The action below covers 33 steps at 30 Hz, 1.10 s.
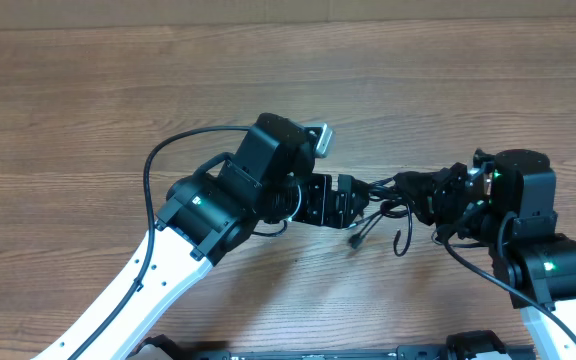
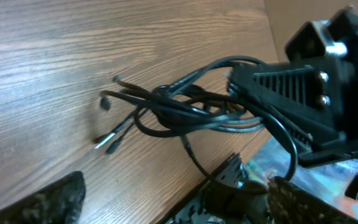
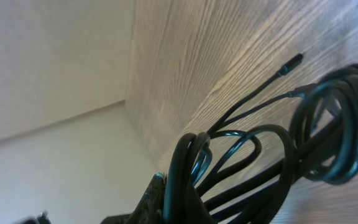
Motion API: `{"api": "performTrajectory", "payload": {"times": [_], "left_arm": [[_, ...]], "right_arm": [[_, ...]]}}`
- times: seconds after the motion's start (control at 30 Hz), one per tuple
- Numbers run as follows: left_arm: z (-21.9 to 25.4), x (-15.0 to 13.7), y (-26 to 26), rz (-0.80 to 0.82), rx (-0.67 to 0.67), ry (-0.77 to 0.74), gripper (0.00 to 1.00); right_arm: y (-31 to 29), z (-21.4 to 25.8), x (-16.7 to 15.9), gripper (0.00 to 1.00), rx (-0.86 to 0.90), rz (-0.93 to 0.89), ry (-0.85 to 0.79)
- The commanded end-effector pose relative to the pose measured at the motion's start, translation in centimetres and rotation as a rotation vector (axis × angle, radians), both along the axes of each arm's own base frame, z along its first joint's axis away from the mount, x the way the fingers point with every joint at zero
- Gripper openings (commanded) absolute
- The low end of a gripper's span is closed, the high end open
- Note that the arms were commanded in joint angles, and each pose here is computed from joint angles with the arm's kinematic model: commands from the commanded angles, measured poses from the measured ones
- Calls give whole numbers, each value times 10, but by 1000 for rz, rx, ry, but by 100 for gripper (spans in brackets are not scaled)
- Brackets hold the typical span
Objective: Untangle cables
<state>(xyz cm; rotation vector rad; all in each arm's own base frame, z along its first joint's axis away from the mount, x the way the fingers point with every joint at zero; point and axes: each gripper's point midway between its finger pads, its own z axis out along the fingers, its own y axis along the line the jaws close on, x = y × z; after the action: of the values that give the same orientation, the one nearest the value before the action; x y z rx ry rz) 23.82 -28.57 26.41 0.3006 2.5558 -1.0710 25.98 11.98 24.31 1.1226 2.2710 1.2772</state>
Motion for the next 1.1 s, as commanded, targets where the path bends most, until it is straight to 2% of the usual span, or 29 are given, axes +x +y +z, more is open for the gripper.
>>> {"api": "performTrajectory", "payload": {"times": [0.0, 0.07, 0.17, 0.2, 0.33, 0.4, 0.43, 0.6, 0.63, 0.67, 0.73, 0.9, 0.97, 1.0, 1.07], "left_arm": [[18, -8, -4, -172, -6, -171, 82], [17, -7, -3, -209, 16, -225, 74], [17, -7, -3, -306, 50, -339, 52], [18, -6, -4, -332, 58, -371, 50], [17, -7, -3, -423, 94, -476, 50], [16, -7, -3, -454, 108, -503, 61], [16, -7, -3, -463, 112, -513, 62], [16, -7, -3, -494, 123, -549, 60], [15, -7, -3, -502, 127, -558, 57], [15, -7, -3, -514, 131, -570, 50], [15, -7, -3, -514, 130, -571, 45], [17, -12, -6, -557, 108, -590, 44], [18, -13, -6, -558, 107, -591, 38], [18, -12, -6, -558, 107, -592, 32], [18, -12, -7, -557, 106, -594, 4]], "right_arm": [[2, 15, 2, 4, 79, -59, 27], [5, 16, 1, 4, 92, -41, 29], [11, 19, -4, 4, 120, -4, 35], [12, 19, -5, 4, 123, 6, 33], [18, 22, -9, 4, 145, 45, 34], [20, 23, -11, 4, 158, 61, 37], [22, 24, -12, 4, 165, 70, 38], [29, 29, -18, 4, 210, 116, 48], [32, 33, -19, 4, 223, 134, 38], [36, 40, -20, 4, 244, 165, 14], [40, 49, -20, 4, 268, 202, -20], [44, 57, -21, 4, 297, 225, -36], [46, 59, -23, 4, 307, 240, -39], [46, 59, -23, 4, 307, 240, -39], [46, 59, -23, 4, 306, 240, -40]]}}
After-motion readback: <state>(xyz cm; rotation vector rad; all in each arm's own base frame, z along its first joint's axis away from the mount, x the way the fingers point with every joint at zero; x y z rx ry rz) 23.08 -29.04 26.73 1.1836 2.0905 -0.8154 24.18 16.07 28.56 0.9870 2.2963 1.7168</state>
